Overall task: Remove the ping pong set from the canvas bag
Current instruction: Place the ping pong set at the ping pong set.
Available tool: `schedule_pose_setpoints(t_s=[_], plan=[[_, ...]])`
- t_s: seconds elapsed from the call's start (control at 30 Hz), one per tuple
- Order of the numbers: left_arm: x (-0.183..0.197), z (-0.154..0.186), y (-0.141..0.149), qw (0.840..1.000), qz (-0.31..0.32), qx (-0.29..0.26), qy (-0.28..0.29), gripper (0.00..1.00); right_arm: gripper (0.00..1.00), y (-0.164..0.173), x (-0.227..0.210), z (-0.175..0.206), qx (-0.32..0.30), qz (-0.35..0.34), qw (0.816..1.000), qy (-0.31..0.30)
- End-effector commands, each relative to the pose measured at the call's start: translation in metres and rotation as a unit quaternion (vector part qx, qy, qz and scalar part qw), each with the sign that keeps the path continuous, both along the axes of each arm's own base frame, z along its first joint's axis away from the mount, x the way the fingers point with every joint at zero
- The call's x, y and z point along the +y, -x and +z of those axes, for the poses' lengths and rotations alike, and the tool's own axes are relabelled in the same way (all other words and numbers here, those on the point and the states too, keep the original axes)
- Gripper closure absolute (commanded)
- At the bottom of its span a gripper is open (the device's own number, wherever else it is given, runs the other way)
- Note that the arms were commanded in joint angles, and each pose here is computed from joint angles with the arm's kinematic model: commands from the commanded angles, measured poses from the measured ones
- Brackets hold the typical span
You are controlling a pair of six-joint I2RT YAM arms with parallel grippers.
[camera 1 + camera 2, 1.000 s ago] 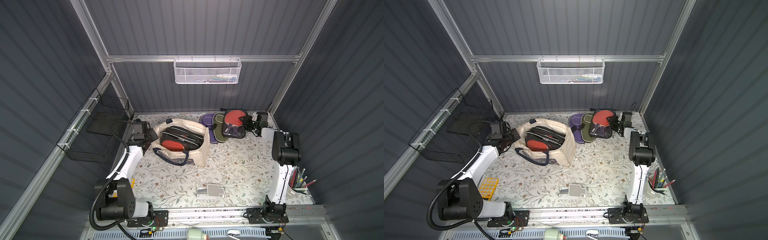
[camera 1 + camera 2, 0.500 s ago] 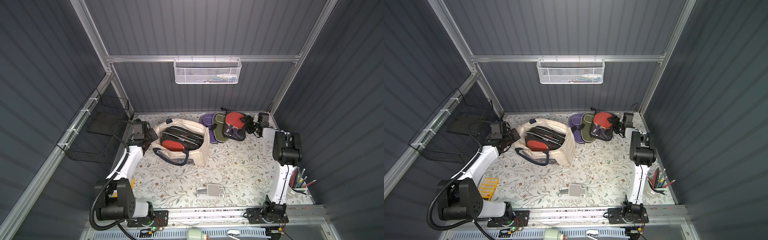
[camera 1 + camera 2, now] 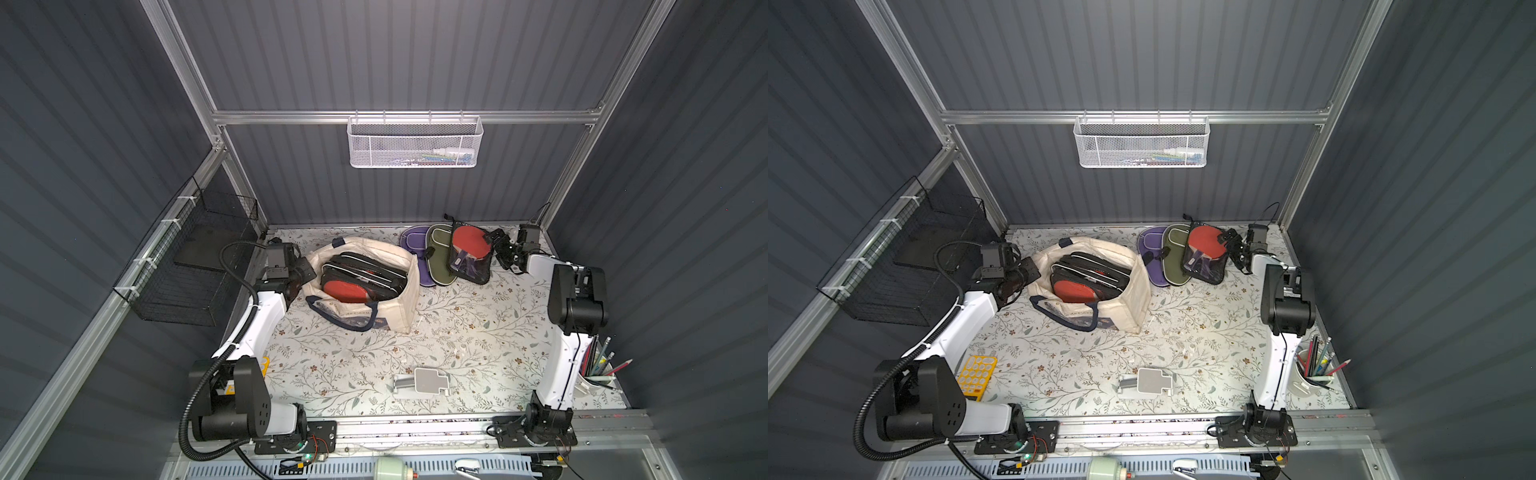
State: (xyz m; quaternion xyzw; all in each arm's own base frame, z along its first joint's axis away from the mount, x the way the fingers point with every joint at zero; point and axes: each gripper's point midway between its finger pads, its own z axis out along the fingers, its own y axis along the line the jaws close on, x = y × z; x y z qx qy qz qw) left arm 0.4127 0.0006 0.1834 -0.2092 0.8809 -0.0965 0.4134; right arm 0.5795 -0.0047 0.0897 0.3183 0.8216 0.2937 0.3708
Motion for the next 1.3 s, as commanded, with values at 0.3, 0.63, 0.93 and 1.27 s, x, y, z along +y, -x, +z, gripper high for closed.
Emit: schedule_pose_setpoints(t_s=[0.3, 0.63, 0.93, 1.27], plan=[[-0.001, 0.011, 0.008, 1.0, -0.007, 0.017, 0.007, 1.0, 0.01, 0.035, 0.018, 0.107, -0.097, 0.015, 0.99, 0.1], [-0.021, 0.006, 0.012, 0.998, -0.05, 0.01, 0.048, 1.0, 0.01, 0.114, 0.177, 0.223, -0.241, 0.238, 0.923, 0.185], [-0.027, -0.024, 0.027, 0.996, -0.044, 0.016, 0.071, 1.0, 0.02, 0.216, 0.307, 0.248, -0.282, 0.44, 0.823, 0.224], [-0.042, -0.041, 0.032, 0.995, -0.049, 0.017, 0.08, 1.0, 0.1, 0.282, 0.407, 0.196, -0.236, 0.587, 0.717, 0.293]])
